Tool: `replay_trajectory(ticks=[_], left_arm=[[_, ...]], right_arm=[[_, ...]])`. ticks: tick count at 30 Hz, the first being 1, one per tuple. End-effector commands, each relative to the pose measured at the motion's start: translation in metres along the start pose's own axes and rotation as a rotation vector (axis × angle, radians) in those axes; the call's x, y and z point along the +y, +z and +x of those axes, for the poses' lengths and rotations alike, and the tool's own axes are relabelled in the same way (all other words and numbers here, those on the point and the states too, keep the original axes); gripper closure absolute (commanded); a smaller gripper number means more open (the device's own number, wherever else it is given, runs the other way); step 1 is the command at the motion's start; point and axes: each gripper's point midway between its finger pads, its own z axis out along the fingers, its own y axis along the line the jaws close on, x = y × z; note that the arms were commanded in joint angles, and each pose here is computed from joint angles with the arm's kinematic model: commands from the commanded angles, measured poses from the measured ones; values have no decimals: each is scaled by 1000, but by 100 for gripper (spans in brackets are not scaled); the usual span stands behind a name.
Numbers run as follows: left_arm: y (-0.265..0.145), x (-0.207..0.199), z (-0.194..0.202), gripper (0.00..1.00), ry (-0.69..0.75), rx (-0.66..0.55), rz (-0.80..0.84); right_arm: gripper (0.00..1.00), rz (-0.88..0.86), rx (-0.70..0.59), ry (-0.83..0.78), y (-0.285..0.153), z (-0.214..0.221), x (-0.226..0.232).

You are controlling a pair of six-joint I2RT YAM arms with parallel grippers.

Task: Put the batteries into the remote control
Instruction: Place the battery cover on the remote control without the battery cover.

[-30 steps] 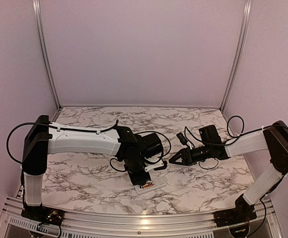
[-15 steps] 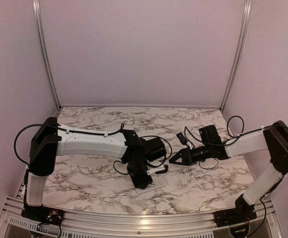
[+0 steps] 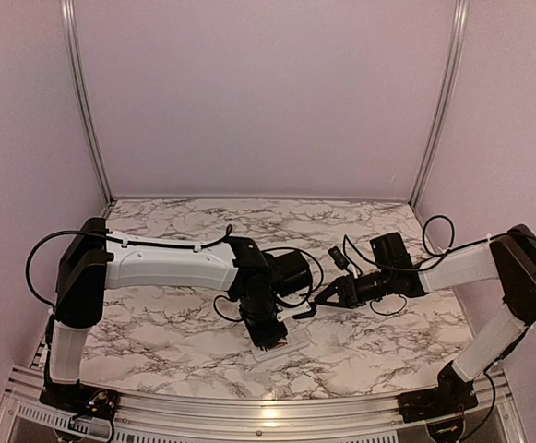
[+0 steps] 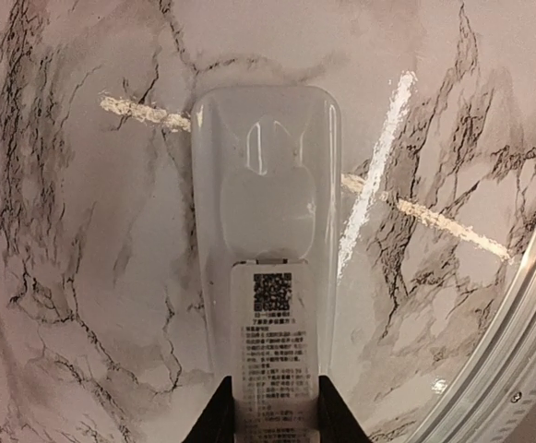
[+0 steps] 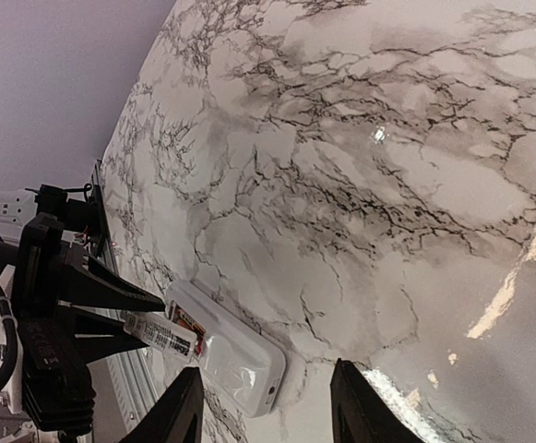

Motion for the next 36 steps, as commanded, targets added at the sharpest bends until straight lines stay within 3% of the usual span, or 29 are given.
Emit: replay_trajectory(ticks=[1, 36], left_arm=[[6, 5, -1, 76, -11, 23, -30], [8, -1, 23, 76, 5, 87, 13]], right_arm=[[54, -4, -11, -13, -1, -7, 0], [54, -13, -3, -3, 3, -5, -3]])
